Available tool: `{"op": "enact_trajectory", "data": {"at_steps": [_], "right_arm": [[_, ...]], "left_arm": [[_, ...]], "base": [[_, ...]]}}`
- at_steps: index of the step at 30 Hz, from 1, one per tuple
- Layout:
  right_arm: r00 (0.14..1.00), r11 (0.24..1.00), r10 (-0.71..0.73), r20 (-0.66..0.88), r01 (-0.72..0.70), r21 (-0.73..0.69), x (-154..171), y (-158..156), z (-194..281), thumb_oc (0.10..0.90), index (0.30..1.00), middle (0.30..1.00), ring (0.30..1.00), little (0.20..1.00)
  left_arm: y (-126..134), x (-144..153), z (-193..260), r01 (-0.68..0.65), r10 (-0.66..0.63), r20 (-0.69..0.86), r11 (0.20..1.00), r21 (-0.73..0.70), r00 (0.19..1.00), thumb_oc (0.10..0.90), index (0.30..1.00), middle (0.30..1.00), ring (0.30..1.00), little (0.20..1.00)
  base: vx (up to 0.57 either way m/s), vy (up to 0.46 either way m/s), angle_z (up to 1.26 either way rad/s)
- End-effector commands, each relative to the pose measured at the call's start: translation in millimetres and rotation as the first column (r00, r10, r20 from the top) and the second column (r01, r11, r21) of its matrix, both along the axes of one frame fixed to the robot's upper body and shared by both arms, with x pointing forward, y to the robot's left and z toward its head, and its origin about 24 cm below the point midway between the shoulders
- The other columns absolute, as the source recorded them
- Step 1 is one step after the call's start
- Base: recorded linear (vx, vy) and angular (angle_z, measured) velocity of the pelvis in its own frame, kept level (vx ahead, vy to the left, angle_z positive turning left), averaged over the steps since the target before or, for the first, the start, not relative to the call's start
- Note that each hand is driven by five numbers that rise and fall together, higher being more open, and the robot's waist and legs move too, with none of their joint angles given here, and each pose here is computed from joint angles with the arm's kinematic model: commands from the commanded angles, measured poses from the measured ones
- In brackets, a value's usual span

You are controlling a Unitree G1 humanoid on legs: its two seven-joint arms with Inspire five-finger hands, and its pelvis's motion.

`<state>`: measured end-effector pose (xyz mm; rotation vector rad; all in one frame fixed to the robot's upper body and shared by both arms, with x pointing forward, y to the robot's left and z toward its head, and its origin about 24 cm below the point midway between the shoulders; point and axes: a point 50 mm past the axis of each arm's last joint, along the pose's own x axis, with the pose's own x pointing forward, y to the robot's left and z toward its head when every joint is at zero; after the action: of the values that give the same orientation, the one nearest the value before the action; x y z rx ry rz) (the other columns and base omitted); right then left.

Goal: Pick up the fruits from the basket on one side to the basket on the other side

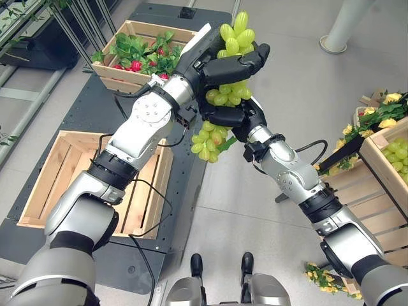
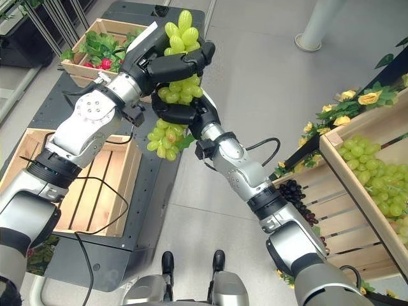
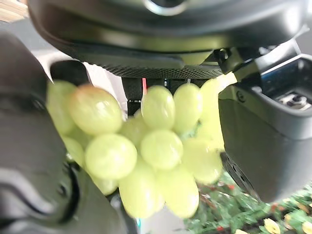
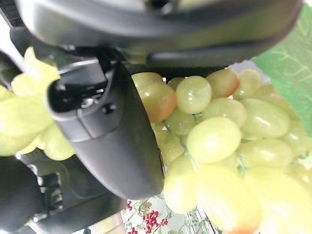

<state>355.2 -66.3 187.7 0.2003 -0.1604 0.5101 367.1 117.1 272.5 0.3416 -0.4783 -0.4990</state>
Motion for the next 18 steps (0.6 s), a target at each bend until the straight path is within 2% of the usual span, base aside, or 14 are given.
{"op": "enact_trajectory", "data": {"at_steps": [1,18], "right_arm": [[1.000,0.985,-0.006,0.008,0.005,0.171,-2.7,10.5,-12.4,0.400,0.300,0.300,0.300,0.300],[0.997,0.987,-0.061,-0.037,0.066,0.143,2.7,-10.1,-30.3,0.400,0.300,0.300,0.300,0.300]], "left_arm": [[13.4,18.1,-14.6,-0.104,0.099,-0.053,0.989,-0.105,0.994,0.800,0.900,0.900,0.900,0.900],[77.5,33.4,-34.3,-0.378,0.346,-0.182,0.906,-0.188,0.920,0.800,0.900,0.900,0.900,0.900]], "base": [[-0.02,0.016,-0.09],[0.00,0.011,-0.04]]}}
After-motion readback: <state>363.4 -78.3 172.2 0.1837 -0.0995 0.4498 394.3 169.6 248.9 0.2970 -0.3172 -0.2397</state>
